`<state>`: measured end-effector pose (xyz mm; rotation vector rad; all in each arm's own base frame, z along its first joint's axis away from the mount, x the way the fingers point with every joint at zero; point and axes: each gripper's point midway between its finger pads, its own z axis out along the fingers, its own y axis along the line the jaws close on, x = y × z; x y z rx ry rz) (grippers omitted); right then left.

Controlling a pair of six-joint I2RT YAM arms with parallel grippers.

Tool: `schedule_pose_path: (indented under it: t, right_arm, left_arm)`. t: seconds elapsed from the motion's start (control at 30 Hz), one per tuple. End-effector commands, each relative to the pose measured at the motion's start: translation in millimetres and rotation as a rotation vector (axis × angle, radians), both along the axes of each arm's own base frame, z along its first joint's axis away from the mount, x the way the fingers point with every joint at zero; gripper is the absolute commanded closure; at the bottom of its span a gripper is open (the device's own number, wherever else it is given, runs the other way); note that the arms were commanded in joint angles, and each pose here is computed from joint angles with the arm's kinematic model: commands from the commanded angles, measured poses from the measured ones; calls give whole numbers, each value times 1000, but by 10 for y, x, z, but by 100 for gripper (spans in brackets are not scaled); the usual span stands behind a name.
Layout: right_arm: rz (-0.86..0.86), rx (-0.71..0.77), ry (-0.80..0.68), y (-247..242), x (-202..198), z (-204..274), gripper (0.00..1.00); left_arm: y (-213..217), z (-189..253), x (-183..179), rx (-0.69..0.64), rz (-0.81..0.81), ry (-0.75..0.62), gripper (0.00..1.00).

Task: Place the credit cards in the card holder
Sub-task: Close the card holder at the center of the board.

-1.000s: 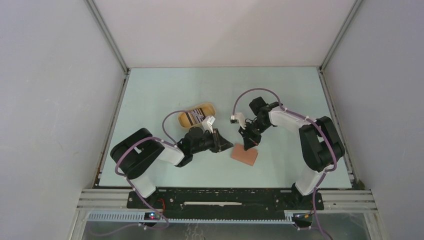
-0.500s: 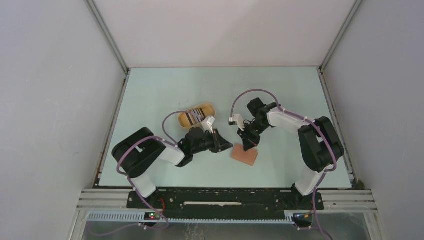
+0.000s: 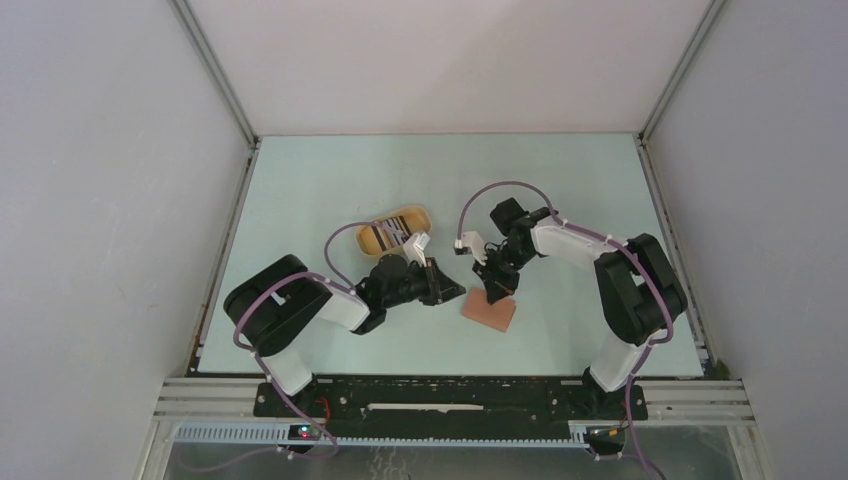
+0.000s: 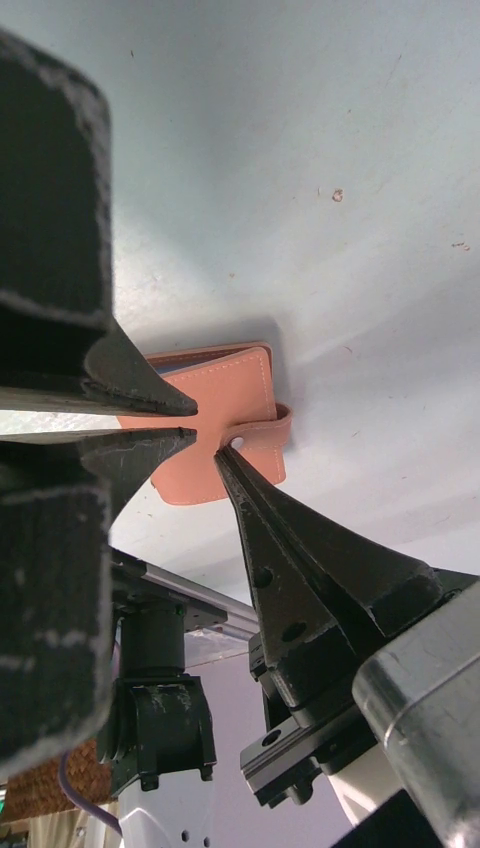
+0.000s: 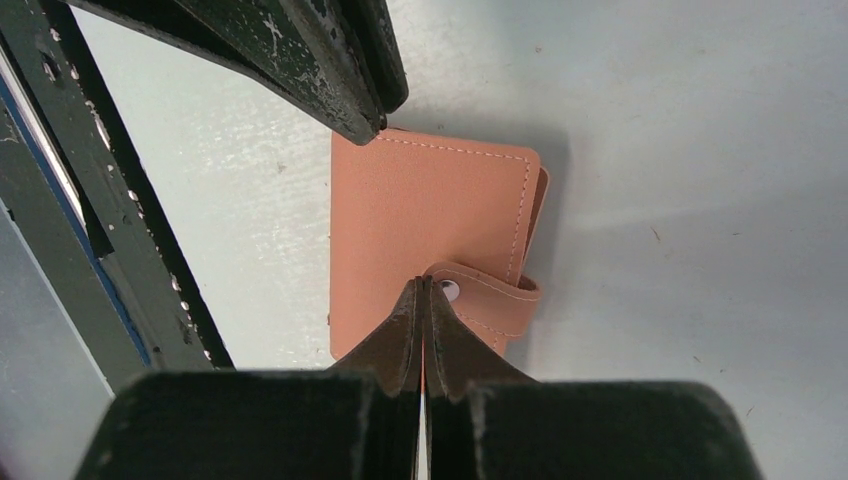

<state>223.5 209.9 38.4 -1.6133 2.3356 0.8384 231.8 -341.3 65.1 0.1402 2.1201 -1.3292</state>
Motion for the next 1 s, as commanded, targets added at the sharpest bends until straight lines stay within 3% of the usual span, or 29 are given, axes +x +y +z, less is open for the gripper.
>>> schedule_pose_path:
  t: [0.0, 0.97]
  right_arm:
    - [19, -22, -19, -7, -19, -38, 100]
    - [-75, -69, 53, -84, 60, -165, 100]
  left_arm:
    - [19, 73, 16, -21, 19, -31, 88]
    - [15, 113, -10, -38, 4, -48, 88]
